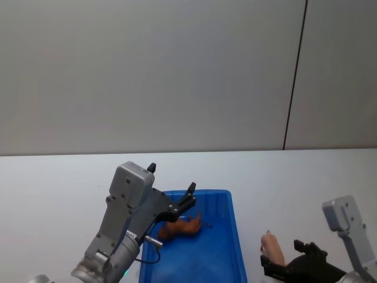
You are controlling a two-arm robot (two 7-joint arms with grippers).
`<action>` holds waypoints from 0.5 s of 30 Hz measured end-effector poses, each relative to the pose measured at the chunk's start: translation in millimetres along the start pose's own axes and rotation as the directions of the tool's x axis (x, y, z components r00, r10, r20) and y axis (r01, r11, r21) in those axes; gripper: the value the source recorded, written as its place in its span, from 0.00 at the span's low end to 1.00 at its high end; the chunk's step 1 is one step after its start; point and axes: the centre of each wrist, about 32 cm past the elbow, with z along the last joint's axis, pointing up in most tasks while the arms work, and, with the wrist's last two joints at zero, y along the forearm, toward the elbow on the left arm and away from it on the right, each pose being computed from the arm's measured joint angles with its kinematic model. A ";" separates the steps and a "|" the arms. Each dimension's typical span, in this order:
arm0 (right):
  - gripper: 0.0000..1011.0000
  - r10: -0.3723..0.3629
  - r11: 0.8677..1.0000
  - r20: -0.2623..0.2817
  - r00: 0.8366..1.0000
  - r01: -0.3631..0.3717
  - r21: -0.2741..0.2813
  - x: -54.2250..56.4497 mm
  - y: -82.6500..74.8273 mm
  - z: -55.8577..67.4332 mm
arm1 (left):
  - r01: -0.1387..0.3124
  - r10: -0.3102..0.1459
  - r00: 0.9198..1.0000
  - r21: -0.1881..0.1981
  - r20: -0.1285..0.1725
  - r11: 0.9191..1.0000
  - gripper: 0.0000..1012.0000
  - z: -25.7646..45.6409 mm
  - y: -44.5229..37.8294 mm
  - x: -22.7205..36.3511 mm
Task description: Pick up the two dolls from the table and place them into the box.
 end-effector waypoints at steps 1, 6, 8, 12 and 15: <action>0.99 0.000 1.000 0.000 1.000 0.000 0.000 0.0 0.0 0.0 | 0.000 0.000 1.000 0.000 0.000 1.000 0.99 0.0 0.0 0.0; 0.94 -0.007 1.000 -0.014 1.000 0.007 -0.028 -1.2 5.5 -4.9 | 0.000 0.000 1.000 0.000 0.000 1.000 0.99 0.0 0.0 0.0; 0.90 -0.009 0.999 -0.017 1.000 0.008 -0.037 -1.8 8.2 -6.4 | 0.000 0.000 1.000 0.000 0.000 1.000 0.99 0.0 0.0 0.0; 0.78 -0.011 0.999 -0.021 1.000 0.010 -0.050 -2.5 12.6 -8.3 | 0.000 0.000 1.000 0.000 0.000 1.000 0.99 0.0 0.0 0.0; 0.69 -0.013 0.998 -0.022 1.000 0.012 -0.054 -3.2 15.4 -9.1 | 0.000 0.000 1.000 0.000 0.000 1.000 0.99 0.0 0.0 0.0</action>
